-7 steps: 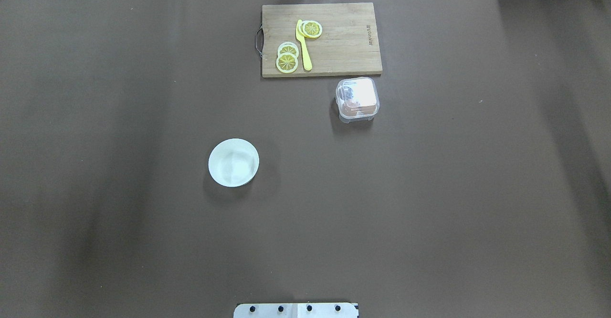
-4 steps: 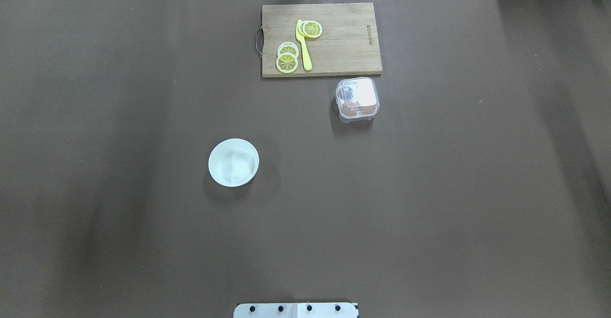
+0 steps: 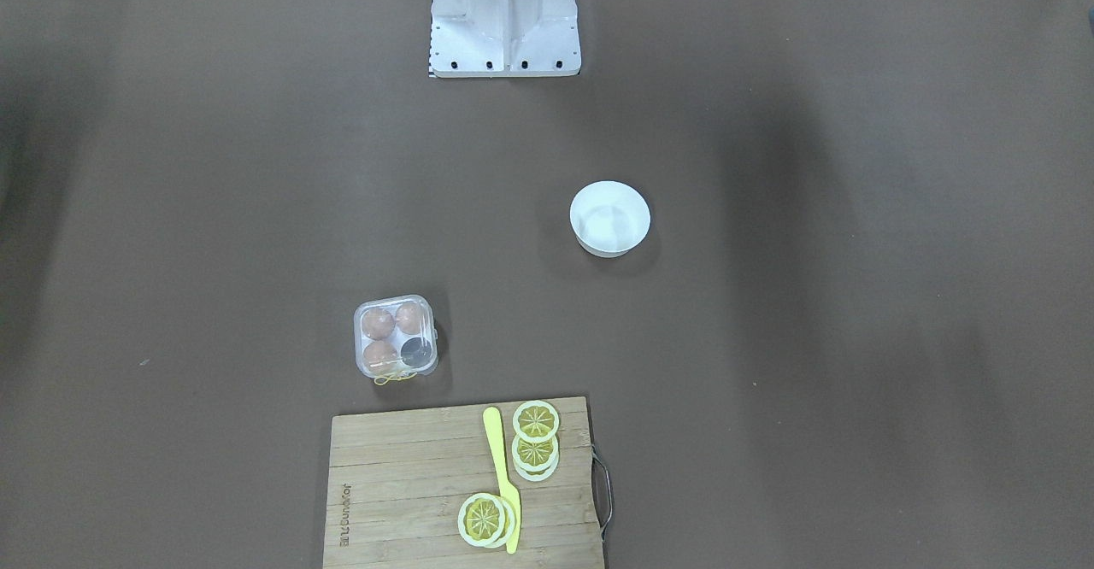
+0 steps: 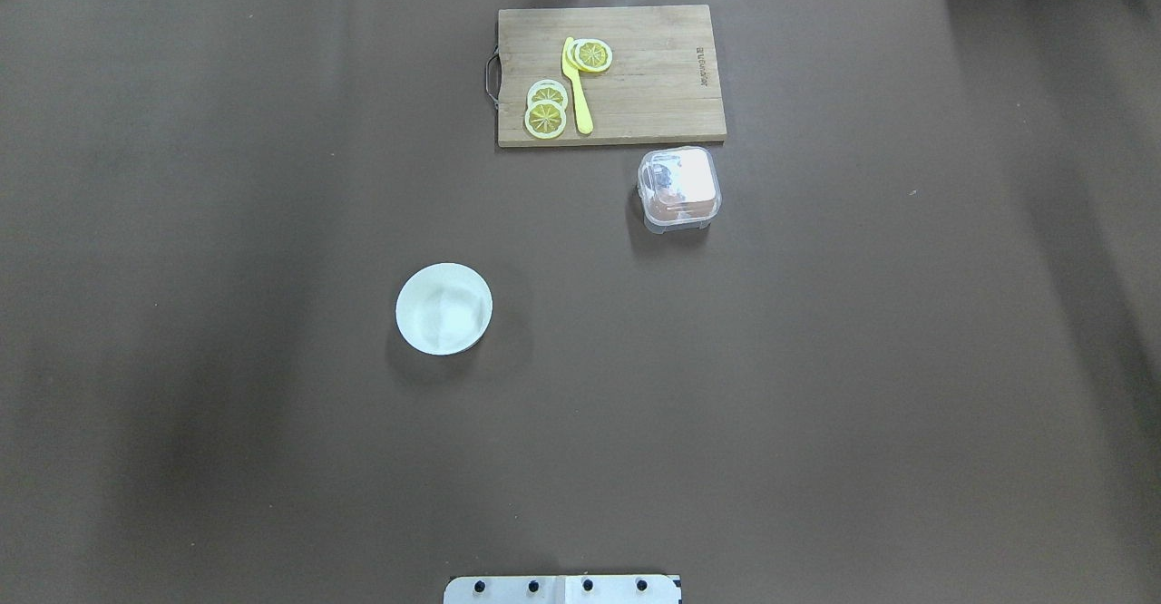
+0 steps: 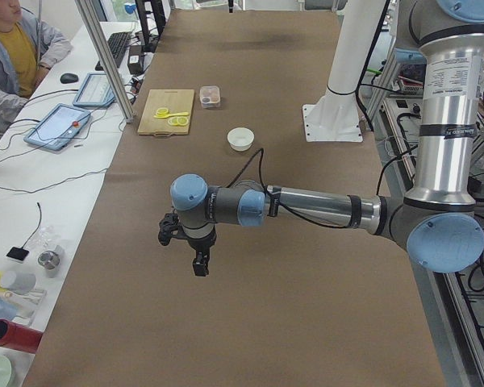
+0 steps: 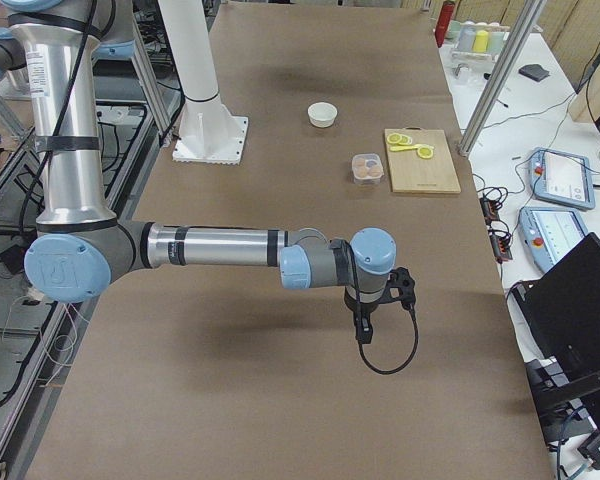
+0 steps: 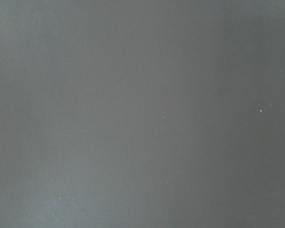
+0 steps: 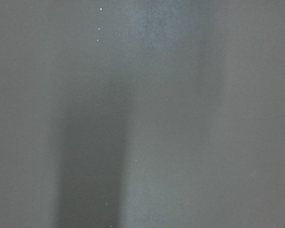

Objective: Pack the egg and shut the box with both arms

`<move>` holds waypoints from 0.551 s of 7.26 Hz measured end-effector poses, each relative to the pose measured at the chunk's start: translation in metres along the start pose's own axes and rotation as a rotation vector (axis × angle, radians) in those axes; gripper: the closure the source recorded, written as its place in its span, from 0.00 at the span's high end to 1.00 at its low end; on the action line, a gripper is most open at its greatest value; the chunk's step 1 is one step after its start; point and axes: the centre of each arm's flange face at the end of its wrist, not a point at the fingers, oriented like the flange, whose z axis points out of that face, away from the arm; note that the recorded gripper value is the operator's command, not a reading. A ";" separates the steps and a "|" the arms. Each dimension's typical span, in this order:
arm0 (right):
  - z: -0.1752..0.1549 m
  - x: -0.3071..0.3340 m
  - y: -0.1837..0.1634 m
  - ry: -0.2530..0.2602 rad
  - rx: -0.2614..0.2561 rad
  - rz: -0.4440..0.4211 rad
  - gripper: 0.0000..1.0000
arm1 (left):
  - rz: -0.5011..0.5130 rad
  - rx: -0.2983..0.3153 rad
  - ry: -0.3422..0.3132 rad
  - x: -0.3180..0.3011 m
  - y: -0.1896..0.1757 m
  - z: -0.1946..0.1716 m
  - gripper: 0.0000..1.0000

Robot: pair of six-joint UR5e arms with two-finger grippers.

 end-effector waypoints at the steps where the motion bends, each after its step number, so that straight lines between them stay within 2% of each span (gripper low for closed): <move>1: 0.000 0.000 0.000 -0.002 0.001 0.000 1.00 | 0.003 0.002 0.001 0.001 -0.001 -0.001 0.98; 4: -0.001 -0.001 0.001 -0.007 0.003 -0.001 1.00 | 0.004 0.002 0.024 0.004 -0.001 -0.002 0.98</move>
